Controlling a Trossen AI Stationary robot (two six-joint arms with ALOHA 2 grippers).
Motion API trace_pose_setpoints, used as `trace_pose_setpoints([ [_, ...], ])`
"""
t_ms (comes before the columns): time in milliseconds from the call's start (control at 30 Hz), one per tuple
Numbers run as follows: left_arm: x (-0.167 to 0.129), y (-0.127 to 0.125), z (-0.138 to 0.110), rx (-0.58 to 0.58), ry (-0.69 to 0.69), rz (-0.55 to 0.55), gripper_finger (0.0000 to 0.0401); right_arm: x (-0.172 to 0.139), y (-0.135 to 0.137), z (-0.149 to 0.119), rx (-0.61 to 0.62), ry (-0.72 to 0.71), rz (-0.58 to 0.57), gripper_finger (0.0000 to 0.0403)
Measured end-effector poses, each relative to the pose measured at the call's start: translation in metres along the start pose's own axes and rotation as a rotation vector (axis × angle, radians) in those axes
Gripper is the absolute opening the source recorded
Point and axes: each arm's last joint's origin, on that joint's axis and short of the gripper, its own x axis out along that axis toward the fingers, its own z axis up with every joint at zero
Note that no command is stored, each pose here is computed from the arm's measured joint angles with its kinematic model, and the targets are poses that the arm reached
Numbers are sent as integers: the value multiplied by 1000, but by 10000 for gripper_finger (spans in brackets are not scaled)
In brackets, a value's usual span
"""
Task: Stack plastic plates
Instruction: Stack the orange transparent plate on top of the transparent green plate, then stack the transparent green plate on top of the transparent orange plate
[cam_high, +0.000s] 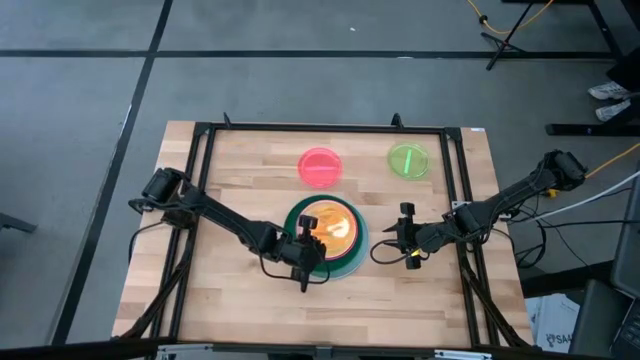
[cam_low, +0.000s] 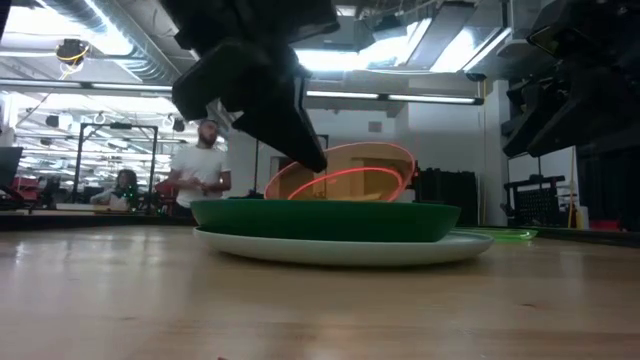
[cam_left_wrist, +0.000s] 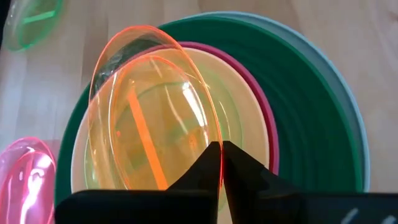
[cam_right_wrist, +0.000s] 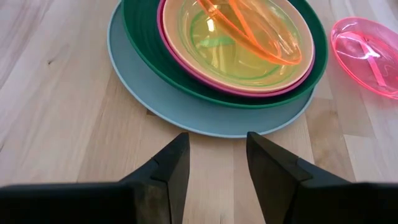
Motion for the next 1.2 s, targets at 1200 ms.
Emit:
trace_pose_setpoints([
  [1200,-6,-44,35,-179,-417,-63,86,-3,-50,-12,220,247,-488,149],
])
